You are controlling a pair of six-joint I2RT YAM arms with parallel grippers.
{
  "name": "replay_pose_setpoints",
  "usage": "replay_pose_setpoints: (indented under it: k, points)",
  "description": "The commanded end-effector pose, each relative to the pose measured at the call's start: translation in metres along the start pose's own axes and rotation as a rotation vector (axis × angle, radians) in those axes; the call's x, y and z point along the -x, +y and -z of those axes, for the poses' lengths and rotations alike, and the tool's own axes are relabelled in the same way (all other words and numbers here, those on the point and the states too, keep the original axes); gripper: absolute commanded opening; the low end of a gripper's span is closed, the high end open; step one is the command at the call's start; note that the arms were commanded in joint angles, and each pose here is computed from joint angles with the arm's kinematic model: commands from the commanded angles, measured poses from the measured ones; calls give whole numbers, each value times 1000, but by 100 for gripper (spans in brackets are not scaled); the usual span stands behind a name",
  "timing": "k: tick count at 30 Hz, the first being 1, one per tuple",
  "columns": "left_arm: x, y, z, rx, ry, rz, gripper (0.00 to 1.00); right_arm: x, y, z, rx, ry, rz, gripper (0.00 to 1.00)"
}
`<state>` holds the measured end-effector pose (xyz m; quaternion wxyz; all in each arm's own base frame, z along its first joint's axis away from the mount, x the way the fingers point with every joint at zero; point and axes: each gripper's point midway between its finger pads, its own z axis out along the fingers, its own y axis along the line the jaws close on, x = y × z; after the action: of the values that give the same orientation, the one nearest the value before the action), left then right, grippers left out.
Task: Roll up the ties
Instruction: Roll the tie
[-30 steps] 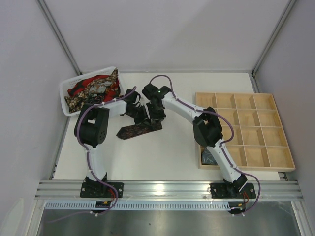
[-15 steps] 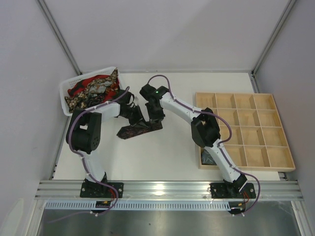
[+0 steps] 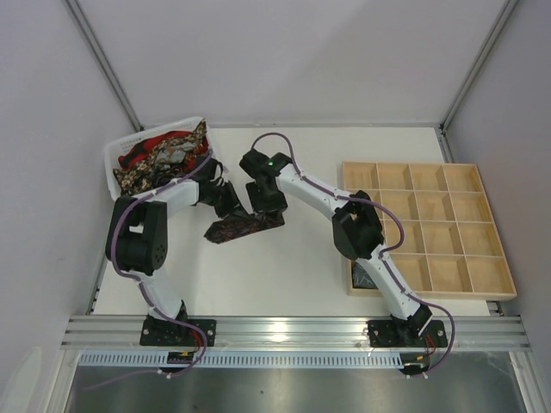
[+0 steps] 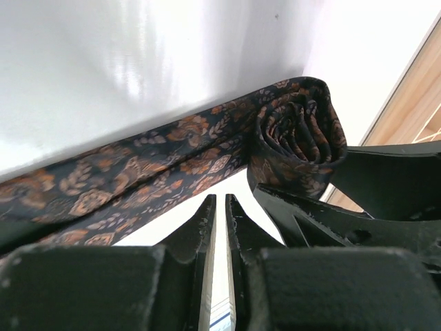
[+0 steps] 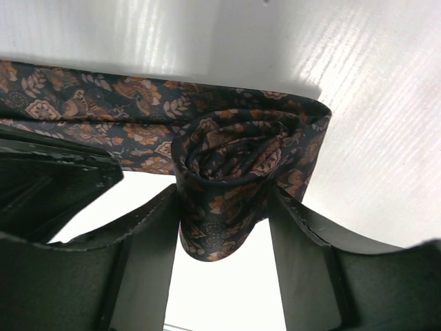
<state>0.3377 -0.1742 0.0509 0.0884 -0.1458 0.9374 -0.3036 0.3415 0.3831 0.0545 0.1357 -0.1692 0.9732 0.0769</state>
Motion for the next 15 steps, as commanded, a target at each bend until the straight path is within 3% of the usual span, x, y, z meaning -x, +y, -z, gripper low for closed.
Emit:
replay_pose_setpoints:
  k: [1, 15]
  points:
    - [5, -4, 18, -11, -51, 3, 14, 19, 18, 24, 64, -82, 39, 58]
    - [12, -6, 37, -35, -89, 20, 14, 41, 48, 81, 320, -163, 44, 68]
